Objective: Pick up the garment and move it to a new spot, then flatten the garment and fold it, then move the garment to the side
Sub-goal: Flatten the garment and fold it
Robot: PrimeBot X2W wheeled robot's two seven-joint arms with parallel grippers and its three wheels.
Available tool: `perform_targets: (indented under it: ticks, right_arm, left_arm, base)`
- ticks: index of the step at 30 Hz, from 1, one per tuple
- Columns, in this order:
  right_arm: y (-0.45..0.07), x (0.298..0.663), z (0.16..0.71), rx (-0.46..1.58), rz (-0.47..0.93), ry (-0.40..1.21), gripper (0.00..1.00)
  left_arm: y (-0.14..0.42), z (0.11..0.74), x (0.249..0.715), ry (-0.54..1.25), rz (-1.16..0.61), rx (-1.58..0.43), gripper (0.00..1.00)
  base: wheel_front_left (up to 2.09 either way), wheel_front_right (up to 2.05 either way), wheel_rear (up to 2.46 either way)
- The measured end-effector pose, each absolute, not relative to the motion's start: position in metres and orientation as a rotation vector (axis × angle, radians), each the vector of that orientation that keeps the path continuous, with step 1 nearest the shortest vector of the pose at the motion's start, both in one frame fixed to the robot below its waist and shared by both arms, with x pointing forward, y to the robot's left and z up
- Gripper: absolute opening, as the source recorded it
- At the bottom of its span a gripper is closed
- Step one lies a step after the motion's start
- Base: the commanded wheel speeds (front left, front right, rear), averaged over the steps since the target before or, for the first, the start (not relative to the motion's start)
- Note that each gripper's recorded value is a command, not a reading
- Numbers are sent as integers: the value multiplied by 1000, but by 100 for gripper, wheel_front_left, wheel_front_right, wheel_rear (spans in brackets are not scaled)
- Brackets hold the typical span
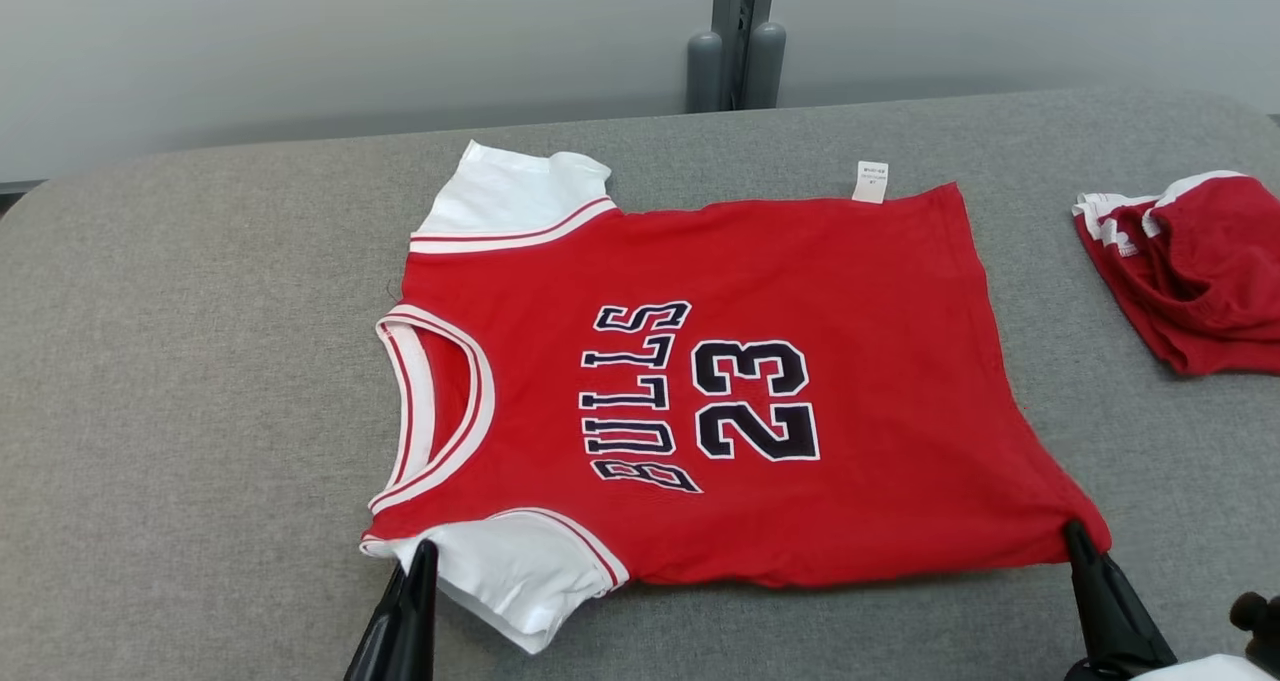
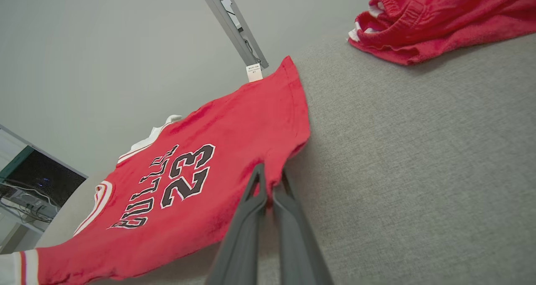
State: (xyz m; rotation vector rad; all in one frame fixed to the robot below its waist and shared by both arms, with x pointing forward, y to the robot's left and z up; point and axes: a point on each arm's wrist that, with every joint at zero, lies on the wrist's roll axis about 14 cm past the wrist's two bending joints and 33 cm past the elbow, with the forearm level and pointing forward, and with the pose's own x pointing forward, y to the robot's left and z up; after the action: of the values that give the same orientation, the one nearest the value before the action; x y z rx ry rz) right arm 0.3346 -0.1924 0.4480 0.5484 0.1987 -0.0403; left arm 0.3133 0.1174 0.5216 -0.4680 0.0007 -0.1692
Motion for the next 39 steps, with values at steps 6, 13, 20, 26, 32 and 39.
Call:
perform_targets:
  ticks: [6,13,20,26,32,39]
  right_arm:
    - [-186,340,431,571,-48,245,0]
    - [-179,352,419,606,-47,273,0]
    - [-181,378,421,655,-62,237,0]
    - [-189,399,416,665,-94,231,0]
    - [-187,411,405,661,-98,260,0]
    - [-184,422,398,657,-98,283,0]
  left_arm:
    - [118,512,331,3,-173,-478,0]
    - [110,502,357,15,-214,-477,0]
    - [114,486,403,17,-202,-452,0]
    - [118,464,435,57,-172,-429,0]
    - [120,449,449,90,-153,-412,0]
    - [126,435,457,126,-130,-387,0]
  base:
    - [0,0,0]
    - [0,0,0]
    - [0,0,0]
    - [0,0,0]
    - [0,0,0]
    - [0,0,0]
